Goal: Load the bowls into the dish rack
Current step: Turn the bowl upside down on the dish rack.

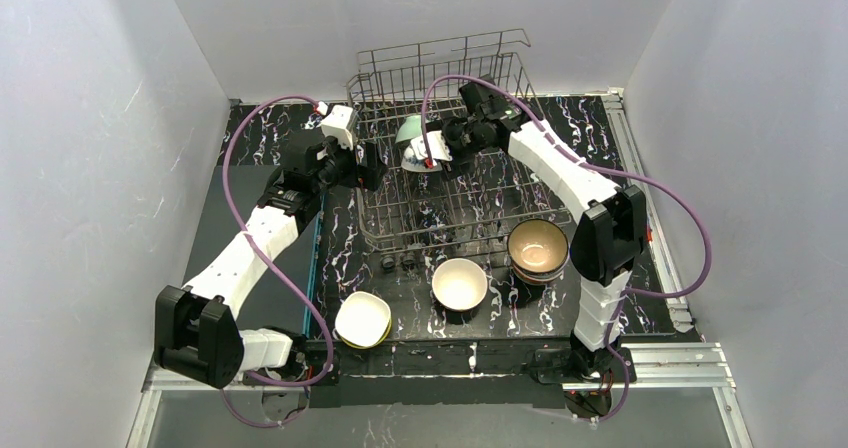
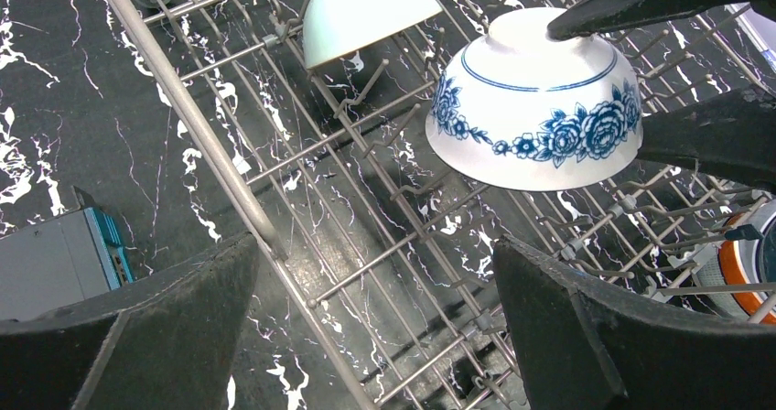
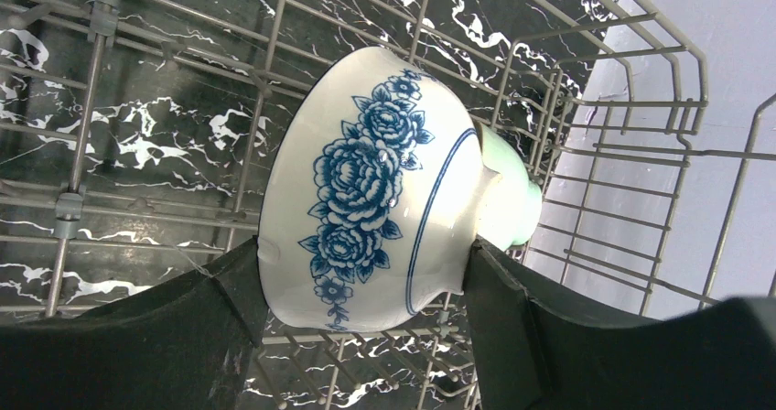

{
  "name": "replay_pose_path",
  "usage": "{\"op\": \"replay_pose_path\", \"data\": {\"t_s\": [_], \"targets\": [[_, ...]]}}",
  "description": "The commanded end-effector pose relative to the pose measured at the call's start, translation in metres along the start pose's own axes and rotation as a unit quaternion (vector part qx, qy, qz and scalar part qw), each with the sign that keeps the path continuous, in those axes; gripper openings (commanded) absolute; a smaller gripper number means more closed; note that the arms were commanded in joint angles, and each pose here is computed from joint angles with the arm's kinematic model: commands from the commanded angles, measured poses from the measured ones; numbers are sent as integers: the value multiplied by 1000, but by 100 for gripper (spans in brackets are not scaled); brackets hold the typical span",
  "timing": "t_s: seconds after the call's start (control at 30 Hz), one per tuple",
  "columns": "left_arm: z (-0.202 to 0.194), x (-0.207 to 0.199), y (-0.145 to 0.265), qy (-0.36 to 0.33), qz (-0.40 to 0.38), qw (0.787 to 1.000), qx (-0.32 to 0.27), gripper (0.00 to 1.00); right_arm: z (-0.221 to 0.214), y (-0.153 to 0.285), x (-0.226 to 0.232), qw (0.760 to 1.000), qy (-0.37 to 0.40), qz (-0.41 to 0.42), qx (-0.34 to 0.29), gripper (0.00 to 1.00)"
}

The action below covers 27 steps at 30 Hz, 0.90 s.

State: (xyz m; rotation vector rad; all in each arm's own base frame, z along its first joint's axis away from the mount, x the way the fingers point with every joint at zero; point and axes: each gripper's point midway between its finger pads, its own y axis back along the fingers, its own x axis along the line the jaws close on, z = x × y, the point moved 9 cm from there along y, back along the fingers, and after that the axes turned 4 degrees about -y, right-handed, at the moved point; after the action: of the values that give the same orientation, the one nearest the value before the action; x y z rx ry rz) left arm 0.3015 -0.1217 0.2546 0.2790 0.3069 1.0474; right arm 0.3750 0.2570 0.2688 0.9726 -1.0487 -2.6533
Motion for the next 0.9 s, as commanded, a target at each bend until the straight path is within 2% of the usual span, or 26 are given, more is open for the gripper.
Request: {"op": "replay_pose_path", "data": {"t_s": [0.0, 0.3, 0.87], "targets": [[18, -1, 4, -6, -5, 1000, -24, 98, 18, 13, -28, 998, 40, -51, -20, 1], [18, 1, 6, -9, -1, 1000, -25, 98, 2, -8, -27, 1000, 25, -13, -11, 1], [21, 1, 9, -9, -3, 999, -32, 98, -19, -33, -25, 1000, 13, 5, 8, 1]]}}
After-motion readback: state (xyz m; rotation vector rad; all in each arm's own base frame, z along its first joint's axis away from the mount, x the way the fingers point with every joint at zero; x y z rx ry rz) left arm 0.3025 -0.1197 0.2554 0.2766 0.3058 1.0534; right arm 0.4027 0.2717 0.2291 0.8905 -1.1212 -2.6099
